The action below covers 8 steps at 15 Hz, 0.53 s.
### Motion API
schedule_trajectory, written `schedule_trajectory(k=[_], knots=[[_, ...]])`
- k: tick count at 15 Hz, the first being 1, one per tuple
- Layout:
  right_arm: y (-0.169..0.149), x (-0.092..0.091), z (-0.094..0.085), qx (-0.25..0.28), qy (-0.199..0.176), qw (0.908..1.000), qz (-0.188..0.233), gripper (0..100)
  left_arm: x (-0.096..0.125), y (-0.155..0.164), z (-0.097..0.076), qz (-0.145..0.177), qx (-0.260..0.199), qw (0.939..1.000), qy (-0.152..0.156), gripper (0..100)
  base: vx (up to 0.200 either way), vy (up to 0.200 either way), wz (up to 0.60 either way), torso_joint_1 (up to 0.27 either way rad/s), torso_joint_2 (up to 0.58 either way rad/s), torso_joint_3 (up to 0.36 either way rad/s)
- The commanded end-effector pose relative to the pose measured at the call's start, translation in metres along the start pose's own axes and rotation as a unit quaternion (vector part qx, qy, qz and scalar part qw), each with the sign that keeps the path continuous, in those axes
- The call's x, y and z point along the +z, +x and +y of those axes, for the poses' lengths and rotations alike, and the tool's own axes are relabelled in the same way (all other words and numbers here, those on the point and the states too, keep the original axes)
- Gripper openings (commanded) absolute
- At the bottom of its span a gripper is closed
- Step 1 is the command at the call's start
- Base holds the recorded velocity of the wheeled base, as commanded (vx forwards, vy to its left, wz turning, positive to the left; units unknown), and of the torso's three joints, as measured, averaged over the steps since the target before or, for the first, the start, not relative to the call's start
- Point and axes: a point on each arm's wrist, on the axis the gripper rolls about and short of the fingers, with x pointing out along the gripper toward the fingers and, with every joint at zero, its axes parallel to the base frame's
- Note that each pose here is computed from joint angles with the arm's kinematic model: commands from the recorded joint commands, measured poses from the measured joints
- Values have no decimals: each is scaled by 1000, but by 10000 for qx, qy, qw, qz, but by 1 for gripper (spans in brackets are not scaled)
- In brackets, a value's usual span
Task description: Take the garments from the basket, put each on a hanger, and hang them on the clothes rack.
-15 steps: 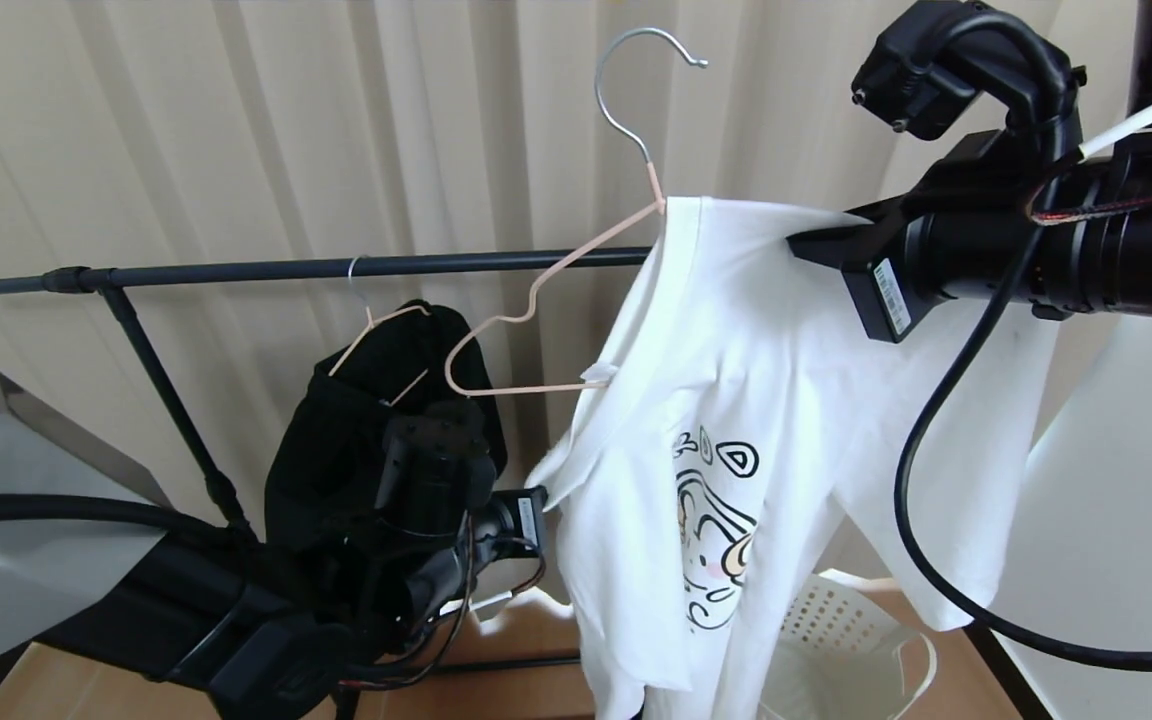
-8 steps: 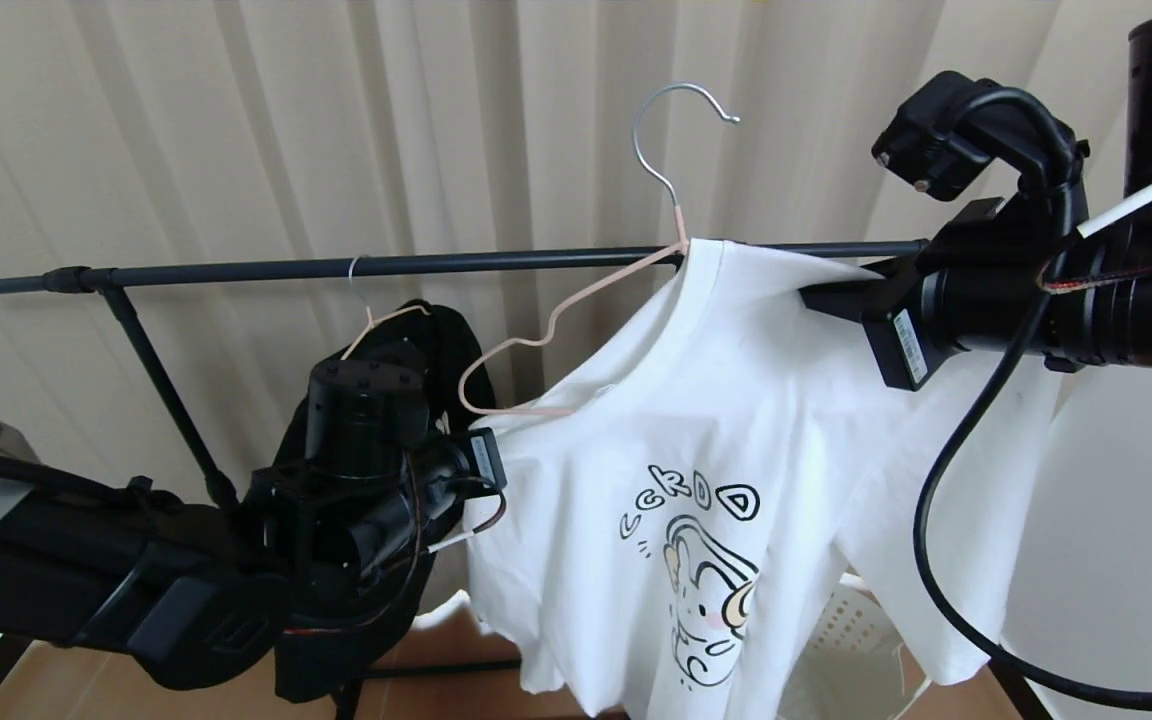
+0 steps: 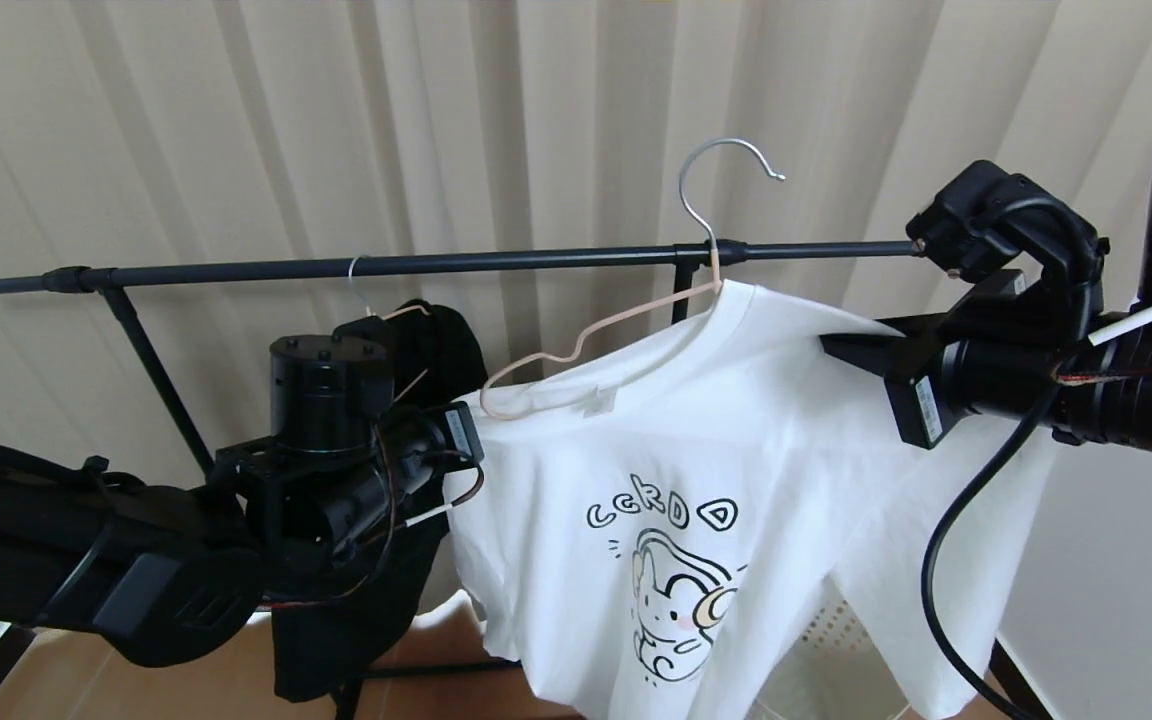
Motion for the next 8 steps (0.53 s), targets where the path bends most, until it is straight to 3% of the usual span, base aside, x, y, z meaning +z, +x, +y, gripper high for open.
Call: schedule_trajectory(k=[1, 5, 8], knots=[[-5, -8, 0, 15, 31, 10000, 81, 0, 2, 0, 2, -27, 26, 10000, -17, 0, 0, 0, 0, 0, 0, 0], [-6, -30, 9, 92, 377, 9990, 240, 0, 8, -15, -11, -110, -209, 9997, 20, 0, 0, 0, 0, 0, 0, 0], [-4, -43, 14, 47, 488, 9988, 70, 0, 17, -18, -18, -138, -220, 9971, 715, 0, 0, 0, 0, 0, 0, 0]])
